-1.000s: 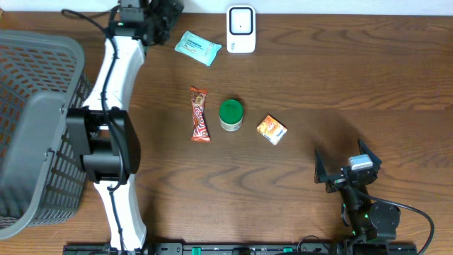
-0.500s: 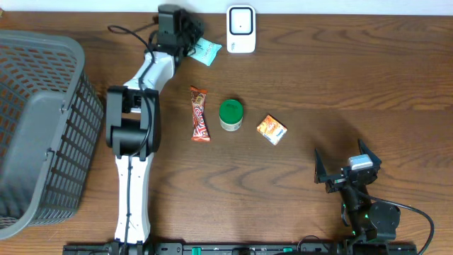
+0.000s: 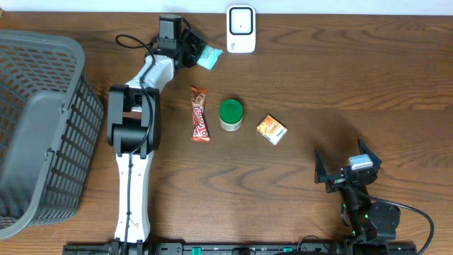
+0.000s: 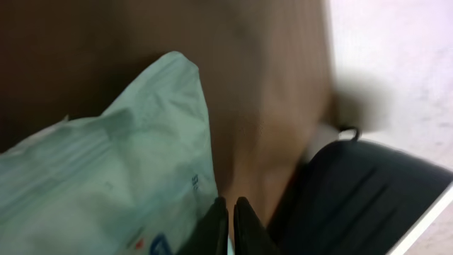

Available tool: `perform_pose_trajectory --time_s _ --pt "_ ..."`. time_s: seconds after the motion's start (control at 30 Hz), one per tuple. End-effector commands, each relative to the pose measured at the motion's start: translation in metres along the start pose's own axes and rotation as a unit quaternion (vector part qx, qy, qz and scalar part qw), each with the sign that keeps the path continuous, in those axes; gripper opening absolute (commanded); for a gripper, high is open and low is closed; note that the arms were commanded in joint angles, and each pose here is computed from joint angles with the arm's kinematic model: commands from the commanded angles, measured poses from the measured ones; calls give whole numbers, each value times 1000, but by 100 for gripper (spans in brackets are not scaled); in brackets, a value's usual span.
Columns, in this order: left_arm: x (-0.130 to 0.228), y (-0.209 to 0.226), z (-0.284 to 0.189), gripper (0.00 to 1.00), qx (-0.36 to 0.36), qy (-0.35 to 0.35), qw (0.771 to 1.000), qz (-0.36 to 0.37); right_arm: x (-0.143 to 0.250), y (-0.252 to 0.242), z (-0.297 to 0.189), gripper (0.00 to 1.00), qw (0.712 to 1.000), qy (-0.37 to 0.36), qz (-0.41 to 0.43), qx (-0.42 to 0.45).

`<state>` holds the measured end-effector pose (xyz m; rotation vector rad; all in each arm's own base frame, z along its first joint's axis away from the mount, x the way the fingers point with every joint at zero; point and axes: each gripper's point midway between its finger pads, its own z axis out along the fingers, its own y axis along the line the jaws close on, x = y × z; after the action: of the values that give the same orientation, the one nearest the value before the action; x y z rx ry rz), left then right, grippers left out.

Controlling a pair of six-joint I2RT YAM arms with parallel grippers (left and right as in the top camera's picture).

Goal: Scan the item barcode

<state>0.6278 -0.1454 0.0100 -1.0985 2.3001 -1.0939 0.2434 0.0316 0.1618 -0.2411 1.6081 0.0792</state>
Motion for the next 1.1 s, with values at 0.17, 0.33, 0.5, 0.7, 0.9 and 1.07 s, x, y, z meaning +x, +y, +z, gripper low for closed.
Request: perform_pose_trajectory --time_s 0.17,0.33,0.5,0.7,0.9,1.07 --pt "11 3 -52 7 -71 28 997 -15 0 2 0 99 1000 0 -2 -5" --pt "17 -12 -100 8 -129 -13 991 28 0 2 0 99 1000 0 -1 -5" --pt "14 -65 -148 67 -97 -66 987 108 0 2 0 99 1000 0 -1 -5" --pt "4 -57 -197 83 -173 -120 964 160 0 2 0 99 1000 0 -1 -5" --pt "14 -10 -182 87 -232 -70 961 129 0 2 0 99 1000 0 -2 -5" --pt "20 7 -169 88 -234 -29 967 101 0 2 0 99 1000 0 -1 -5"
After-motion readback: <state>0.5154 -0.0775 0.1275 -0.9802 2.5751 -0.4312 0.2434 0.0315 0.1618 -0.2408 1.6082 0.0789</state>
